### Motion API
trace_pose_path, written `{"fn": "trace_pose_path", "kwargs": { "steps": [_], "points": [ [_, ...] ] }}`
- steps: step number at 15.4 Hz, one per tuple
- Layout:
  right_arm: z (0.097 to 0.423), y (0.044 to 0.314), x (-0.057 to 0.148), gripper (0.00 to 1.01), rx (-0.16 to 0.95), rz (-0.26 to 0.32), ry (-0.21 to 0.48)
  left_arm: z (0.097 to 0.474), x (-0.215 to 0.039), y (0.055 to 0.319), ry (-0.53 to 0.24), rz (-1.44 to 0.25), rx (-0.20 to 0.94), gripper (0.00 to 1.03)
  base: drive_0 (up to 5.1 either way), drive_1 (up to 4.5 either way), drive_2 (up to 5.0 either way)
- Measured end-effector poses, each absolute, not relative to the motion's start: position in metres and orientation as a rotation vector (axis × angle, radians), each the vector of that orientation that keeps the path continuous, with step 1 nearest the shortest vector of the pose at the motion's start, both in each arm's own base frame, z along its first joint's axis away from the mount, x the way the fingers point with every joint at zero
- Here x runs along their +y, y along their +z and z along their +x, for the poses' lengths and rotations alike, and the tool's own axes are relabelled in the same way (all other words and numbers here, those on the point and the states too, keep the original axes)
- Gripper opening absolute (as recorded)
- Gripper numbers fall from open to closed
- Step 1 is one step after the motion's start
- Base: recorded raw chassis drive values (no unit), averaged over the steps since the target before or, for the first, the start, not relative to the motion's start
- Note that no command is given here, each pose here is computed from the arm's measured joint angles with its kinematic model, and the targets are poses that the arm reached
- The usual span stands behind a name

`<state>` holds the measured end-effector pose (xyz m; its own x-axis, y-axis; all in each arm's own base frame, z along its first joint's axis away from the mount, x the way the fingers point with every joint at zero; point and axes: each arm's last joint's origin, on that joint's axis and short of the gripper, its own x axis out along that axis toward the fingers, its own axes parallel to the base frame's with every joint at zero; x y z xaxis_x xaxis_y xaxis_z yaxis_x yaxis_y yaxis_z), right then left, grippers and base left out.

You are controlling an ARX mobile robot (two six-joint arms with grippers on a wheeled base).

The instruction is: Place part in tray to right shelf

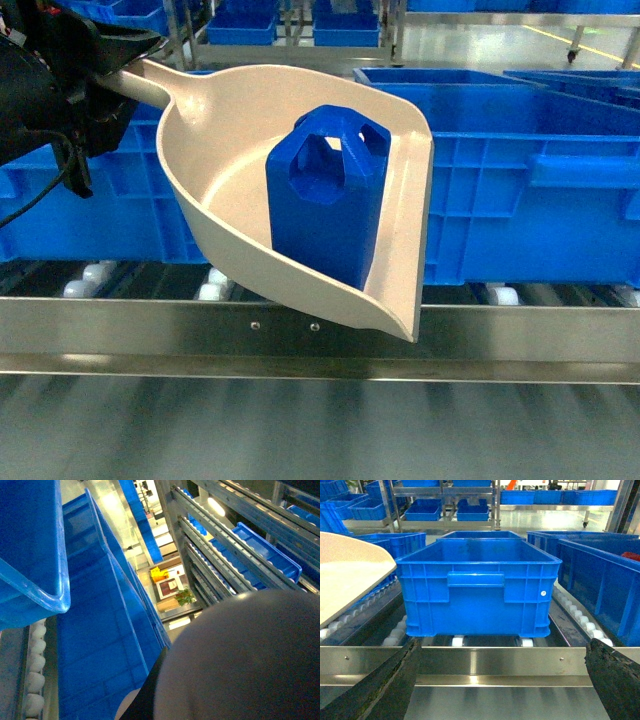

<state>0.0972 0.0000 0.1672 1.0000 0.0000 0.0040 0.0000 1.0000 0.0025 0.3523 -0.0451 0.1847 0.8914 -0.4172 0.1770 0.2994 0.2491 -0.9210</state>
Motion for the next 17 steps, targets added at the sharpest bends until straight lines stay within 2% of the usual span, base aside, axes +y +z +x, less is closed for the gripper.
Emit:
{"fn": "trace_pose_path", "kwargs": {
  "steps": [17],
  "points": [
    [0.0972,0.1672,0.0,0.98,-0.004,0.002,0.0,0.3523,-0.0451,0.1848,-0.49,-1.226,0.111,0.13,0.0,0.0,0.0]
  ]
}}
